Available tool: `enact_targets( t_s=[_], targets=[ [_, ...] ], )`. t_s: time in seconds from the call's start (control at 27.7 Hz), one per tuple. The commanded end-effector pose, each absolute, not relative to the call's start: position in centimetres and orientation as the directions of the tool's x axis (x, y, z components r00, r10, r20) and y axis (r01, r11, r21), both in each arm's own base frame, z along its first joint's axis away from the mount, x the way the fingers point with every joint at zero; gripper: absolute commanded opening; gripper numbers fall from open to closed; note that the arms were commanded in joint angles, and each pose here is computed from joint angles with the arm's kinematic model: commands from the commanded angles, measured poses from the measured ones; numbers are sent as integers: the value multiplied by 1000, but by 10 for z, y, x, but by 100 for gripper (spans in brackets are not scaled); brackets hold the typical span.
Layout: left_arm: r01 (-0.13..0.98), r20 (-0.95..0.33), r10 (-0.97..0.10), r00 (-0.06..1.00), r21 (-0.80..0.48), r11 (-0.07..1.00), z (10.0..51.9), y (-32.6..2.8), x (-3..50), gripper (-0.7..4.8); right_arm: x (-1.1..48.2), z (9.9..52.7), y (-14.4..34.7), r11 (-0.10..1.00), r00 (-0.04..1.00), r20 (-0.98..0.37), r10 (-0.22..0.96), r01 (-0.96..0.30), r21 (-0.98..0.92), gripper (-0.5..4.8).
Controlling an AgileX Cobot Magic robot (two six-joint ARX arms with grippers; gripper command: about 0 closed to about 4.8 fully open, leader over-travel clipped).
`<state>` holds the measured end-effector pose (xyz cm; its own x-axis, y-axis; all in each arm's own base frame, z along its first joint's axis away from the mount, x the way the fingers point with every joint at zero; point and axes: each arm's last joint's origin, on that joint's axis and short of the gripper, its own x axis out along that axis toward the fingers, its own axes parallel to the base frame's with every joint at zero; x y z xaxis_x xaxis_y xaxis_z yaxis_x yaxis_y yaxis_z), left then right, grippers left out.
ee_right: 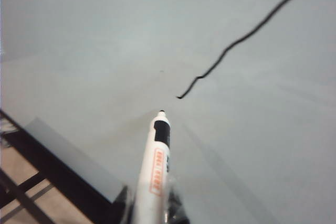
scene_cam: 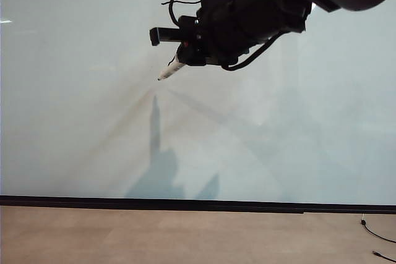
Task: Pick up the pen on the shelf to the right of the whiteboard and write the letter Z.
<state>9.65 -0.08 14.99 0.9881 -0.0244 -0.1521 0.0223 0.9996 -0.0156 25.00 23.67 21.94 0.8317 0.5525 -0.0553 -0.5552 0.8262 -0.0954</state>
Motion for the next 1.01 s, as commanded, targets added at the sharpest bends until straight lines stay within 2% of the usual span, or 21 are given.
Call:
enact_targets(
  t_s=[0.04,1.01],
  targets=[
    [23,-145,-24,989,-11,1000,151,-1,96,-5,255,225,234,825,827,4,562,-560,-73,-9],
    [23,-145,-24,989,-11,1000,151,-1,96,-4,271,224,226,851,852,4,523,-522,-55,-9]
  ],
)
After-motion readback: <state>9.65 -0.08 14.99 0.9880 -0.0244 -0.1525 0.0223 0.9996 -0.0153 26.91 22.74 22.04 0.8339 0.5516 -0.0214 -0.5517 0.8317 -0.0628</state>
